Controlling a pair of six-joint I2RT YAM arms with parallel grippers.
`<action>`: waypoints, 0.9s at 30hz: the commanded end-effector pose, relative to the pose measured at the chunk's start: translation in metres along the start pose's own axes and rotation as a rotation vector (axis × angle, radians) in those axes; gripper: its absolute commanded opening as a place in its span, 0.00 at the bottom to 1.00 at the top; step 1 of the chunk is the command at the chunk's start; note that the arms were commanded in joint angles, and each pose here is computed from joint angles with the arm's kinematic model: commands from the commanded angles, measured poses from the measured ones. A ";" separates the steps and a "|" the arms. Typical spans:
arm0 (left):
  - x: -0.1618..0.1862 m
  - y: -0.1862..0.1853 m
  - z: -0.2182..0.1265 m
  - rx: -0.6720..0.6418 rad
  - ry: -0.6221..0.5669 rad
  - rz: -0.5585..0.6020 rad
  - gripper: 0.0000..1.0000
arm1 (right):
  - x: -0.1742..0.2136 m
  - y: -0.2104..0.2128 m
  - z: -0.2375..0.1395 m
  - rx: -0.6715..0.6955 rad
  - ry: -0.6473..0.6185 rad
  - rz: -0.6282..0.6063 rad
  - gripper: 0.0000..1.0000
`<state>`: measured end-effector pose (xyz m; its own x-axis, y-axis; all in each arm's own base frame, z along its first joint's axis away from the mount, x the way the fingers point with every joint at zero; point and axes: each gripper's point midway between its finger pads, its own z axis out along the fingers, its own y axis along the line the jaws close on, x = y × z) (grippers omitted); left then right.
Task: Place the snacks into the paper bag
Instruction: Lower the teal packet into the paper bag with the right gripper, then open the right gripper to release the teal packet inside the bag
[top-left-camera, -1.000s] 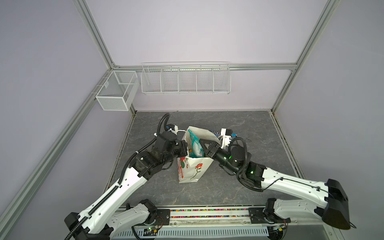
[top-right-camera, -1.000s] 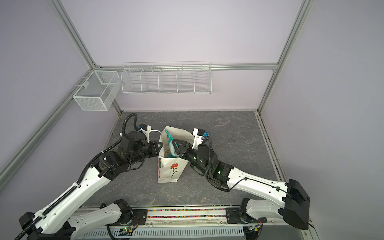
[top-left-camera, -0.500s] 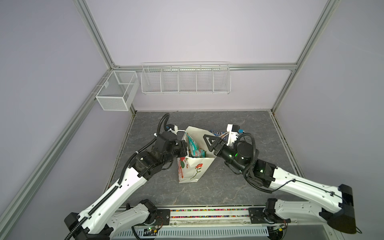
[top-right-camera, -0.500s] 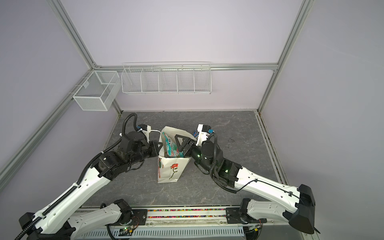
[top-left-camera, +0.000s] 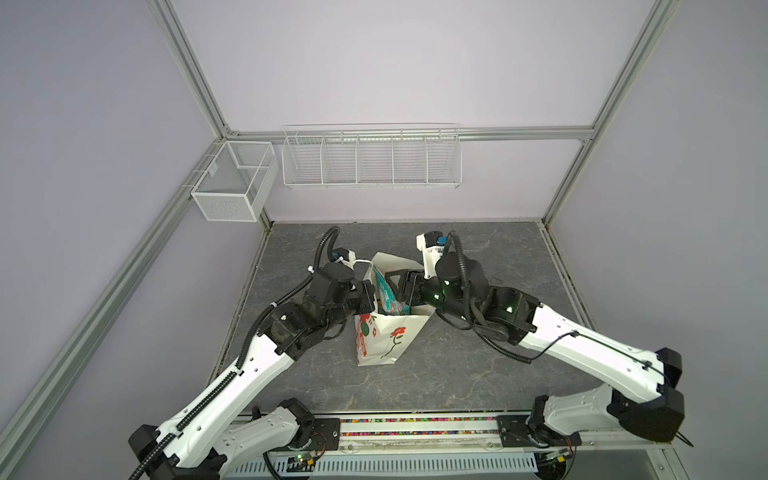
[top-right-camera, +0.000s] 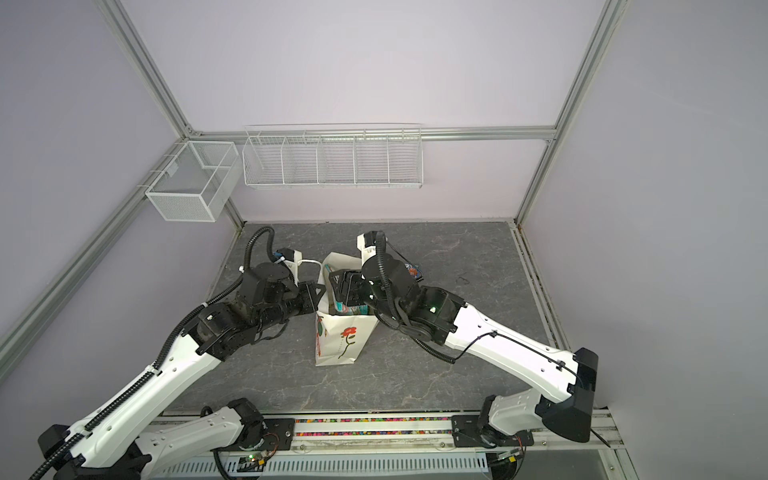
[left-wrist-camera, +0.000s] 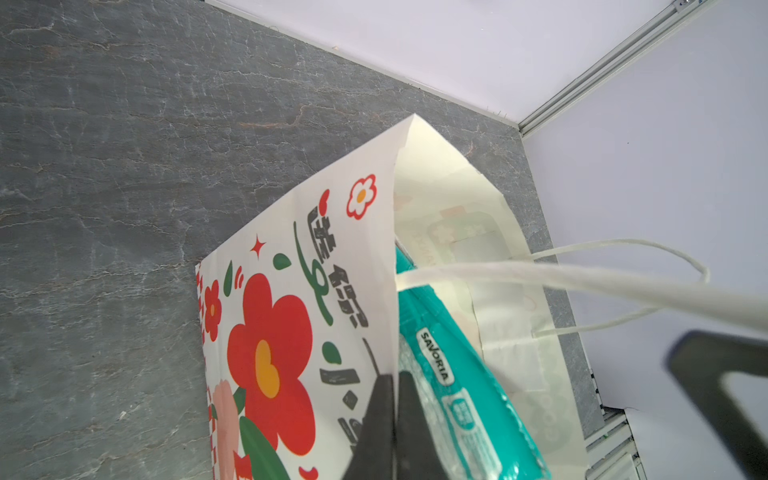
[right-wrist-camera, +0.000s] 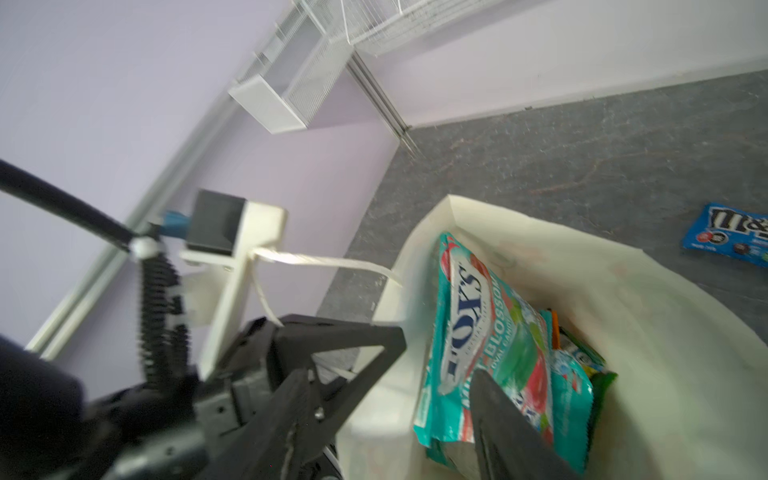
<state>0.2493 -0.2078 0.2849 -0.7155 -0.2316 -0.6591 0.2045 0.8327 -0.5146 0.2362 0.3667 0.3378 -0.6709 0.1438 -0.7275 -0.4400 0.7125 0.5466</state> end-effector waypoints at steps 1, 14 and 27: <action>-0.020 -0.019 -0.008 0.071 -0.077 -0.010 0.00 | 0.016 -0.009 0.002 0.060 0.082 -0.089 0.64; -0.023 -0.024 -0.007 0.081 -0.067 -0.004 0.00 | 0.035 -0.005 0.040 0.051 0.177 -0.111 0.57; -0.023 -0.016 -0.013 0.048 -0.082 0.017 0.00 | 0.006 -0.006 0.033 0.072 0.112 -0.124 0.07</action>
<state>0.2525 -0.2107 0.2841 -0.7145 -0.2283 -0.6614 0.2076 0.8335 -0.5120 0.2517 0.3909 0.2841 -0.7223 -0.0585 -0.6891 -0.4610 0.7834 0.4168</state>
